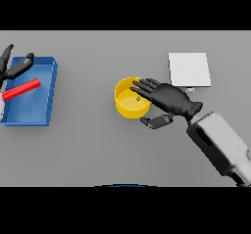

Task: Pick up the red beaker and tilt it to pour out 1 green nut into yellow bowl. Pick up the yellow bowl and place it on the metallic measuring scale.

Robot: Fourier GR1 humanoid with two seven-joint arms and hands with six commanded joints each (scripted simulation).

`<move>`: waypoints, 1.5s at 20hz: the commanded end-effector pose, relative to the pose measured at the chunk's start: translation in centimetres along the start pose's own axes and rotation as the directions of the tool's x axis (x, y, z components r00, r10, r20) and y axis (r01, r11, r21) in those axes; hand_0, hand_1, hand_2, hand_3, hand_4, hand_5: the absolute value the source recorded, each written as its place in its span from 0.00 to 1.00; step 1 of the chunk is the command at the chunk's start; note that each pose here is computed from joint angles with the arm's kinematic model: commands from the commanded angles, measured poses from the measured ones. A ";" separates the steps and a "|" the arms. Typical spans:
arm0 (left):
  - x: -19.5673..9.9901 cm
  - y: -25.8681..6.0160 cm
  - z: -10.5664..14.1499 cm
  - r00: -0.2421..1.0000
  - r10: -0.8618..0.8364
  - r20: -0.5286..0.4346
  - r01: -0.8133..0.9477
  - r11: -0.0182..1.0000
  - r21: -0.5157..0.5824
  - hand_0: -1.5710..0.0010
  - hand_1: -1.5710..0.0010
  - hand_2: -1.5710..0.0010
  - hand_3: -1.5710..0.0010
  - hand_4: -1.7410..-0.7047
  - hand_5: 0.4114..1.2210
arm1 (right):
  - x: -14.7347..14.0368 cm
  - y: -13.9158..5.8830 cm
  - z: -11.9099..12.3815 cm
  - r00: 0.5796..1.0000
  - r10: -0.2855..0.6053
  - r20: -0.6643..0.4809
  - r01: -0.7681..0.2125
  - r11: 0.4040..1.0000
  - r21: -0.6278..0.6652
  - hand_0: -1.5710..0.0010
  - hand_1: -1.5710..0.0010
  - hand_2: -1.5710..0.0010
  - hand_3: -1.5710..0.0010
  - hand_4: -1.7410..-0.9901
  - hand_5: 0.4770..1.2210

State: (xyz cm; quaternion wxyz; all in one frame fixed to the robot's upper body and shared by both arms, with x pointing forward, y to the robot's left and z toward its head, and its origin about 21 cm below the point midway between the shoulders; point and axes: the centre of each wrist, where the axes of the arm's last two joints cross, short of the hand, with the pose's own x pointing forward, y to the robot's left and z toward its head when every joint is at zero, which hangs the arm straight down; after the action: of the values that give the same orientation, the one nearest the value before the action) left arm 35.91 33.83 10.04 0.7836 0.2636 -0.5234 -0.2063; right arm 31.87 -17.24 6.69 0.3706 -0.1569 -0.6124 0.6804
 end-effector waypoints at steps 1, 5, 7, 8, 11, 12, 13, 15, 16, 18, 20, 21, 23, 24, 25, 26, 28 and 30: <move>-0.3 0.1 0.1 1.000 0.000 0.004 0.000 1.000 -0.002 1.00 1.00 1.00 1.00 0.90 0.35 | 0.2 0.1 -0.5 1.000 0.014 0.011 -0.015 1.000 0.025 1.00 1.00 1.00 1.00 0.78 0.22; 0.0 0.4 0.1 1.000 0.001 0.005 -0.001 1.000 0.004 1.00 1.00 1.00 1.00 0.90 0.35 | 0.1 0.4 -2.3 0.997 0.056 0.055 -0.063 0.988 0.139 1.00 1.00 1.00 1.00 0.78 0.23; 0.3 0.8 0.2 1.000 0.000 0.009 0.000 1.000 0.008 1.00 1.00 1.00 1.00 0.90 0.35 | 0.2 0.2 -3.6 0.994 0.090 0.058 -0.099 0.977 0.189 1.00 1.00 1.00 1.00 0.77 0.24; 0.0 0.6 0.1 1.000 -0.003 0.001 0.003 1.000 0.003 1.00 1.00 1.00 1.00 0.90 0.36 | 0.2 -0.2 -4.0 0.993 0.102 0.060 -0.112 0.971 0.210 1.00 1.00 1.00 1.00 0.77 0.25; -0.4 0.7 0.0 1.000 -0.003 0.005 0.003 1.000 0.001 1.00 1.00 1.00 1.00 0.90 0.36 | 0.8 0.2 -5.4 0.989 0.130 0.070 -0.145 0.949 0.280 1.00 1.00 1.00 1.00 0.76 0.26; -0.7 0.5 0.1 1.000 -0.005 0.009 0.005 1.000 -0.003 1.00 1.00 1.00 1.00 0.91 0.36 | 0.6 0.1 -5.6 0.988 0.140 0.071 -0.155 0.942 0.297 1.00 1.00 1.00 1.00 0.75 0.27; -0.6 0.8 0.0 1.000 -0.008 0.007 0.008 1.000 -0.004 1.00 1.00 1.00 1.00 0.91 0.36 | 0.7 0.2 -5.9 0.988 0.140 0.071 -0.156 0.937 0.313 1.00 1.00 1.00 1.00 0.75 0.26; -0.4 0.7 0.0 1.000 -0.005 0.018 0.005 1.000 -0.009 1.00 1.00 1.00 1.00 0.91 0.36 | 0.2 0.8 -6.0 0.987 0.145 0.063 -0.158 0.928 0.339 1.00 1.00 1.00 1.00 0.74 0.27; -0.3 0.7 0.1 1.000 -0.015 0.013 0.015 1.000 -0.005 1.00 1.00 1.00 1.00 0.91 0.36 | 0.1 0.9 -6.0 0.987 0.150 0.066 -0.163 0.923 0.350 1.00 1.00 1.00 0.99 0.74 0.28; -0.6 0.7 0.2 1.000 -0.022 0.005 0.022 1.000 0.000 1.00 1.00 1.00 1.00 0.92 0.37 | 0.1 1.1 -6.2 0.988 0.144 0.057 -0.155 0.919 0.362 1.00 1.00 1.00 0.99 0.73 0.31; -0.3 0.4 0.0 1.000 -0.023 0.007 0.023 1.000 -0.006 1.00 1.00 1.00 1.00 0.92 0.37 | -0.2 1.1 -6.5 0.988 0.150 0.039 -0.154 0.919 0.364 1.00 0.99 0.98 0.95 0.68 0.39; -0.2 0.5 0.0 1.000 -0.025 0.009 0.025 1.000 -0.004 1.00 1.00 1.00 1.00 0.92 0.37 | 0.2 1.3 -6.7 0.987 0.157 0.041 -0.161 0.918 0.362 0.97 0.96 0.94 0.92 0.64 0.45; -0.2 1.0 -0.2 1.000 -0.024 0.006 0.024 1.000 0.000 1.00 1.00 1.00 1.00 0.92 0.37 | 0.4 1.3 -6.7 0.987 0.145 0.067 -0.159 0.922 0.353 0.71 0.74 0.78 0.79 0.50 0.65; -0.4 1.3 -0.2 1.000 -0.021 0.011 0.021 1.000 0.002 1.00 1.00 1.00 1.00 0.92 0.37 | 0.3 1.3 -6.6 0.987 0.146 0.071 -0.162 0.923 0.349 0.57 0.59 0.62 0.64 0.41 0.72; -0.5 0.9 -0.1 1.000 -0.019 0.014 0.019 1.000 -0.003 1.00 1.00 1.00 1.00 0.92 0.37 | 0.0 1.1 -6.4 0.987 0.139 0.077 -0.158 0.925 0.346 0.45 0.47 0.50 0.57 0.33 0.77; -0.3 0.6 -0.1 1.000 -0.017 0.015 0.017 1.000 -0.010 1.00 1.00 1.00 1.00 0.92 0.36 | 0.3 1.1 -6.6 0.988 0.137 0.071 -0.154 0.921 0.358 0.36 0.38 0.40 0.50 0.27 0.82; -0.2 0.8 -0.2 1.000 -0.025 0.005 0.025 1.000 -0.007 1.00 1.00 1.00 1.00 0.92 0.37 | 0.2 0.8 -6.4 0.987 0.131 0.090 -0.155 0.917 0.367 0.23 0.24 0.28 0.38 0.17 0.88; -0.1 1.0 -0.3 0.999 -0.033 0.008 0.033 0.999 0.005 1.00 1.00 1.00 1.00 0.92 0.37 | 0.3 0.5 -6.7 0.989 0.126 0.078 -0.147 0.912 0.383 0.15 0.16 0.21 0.32 0.11 0.93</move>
State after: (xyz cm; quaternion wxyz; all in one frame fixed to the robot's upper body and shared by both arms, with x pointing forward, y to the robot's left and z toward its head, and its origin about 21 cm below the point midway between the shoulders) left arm 36.25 34.76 10.54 0.7775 0.2735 -0.5224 -0.2189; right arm 36.00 -12.18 4.93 0.3293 -0.1046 -0.4630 0.8162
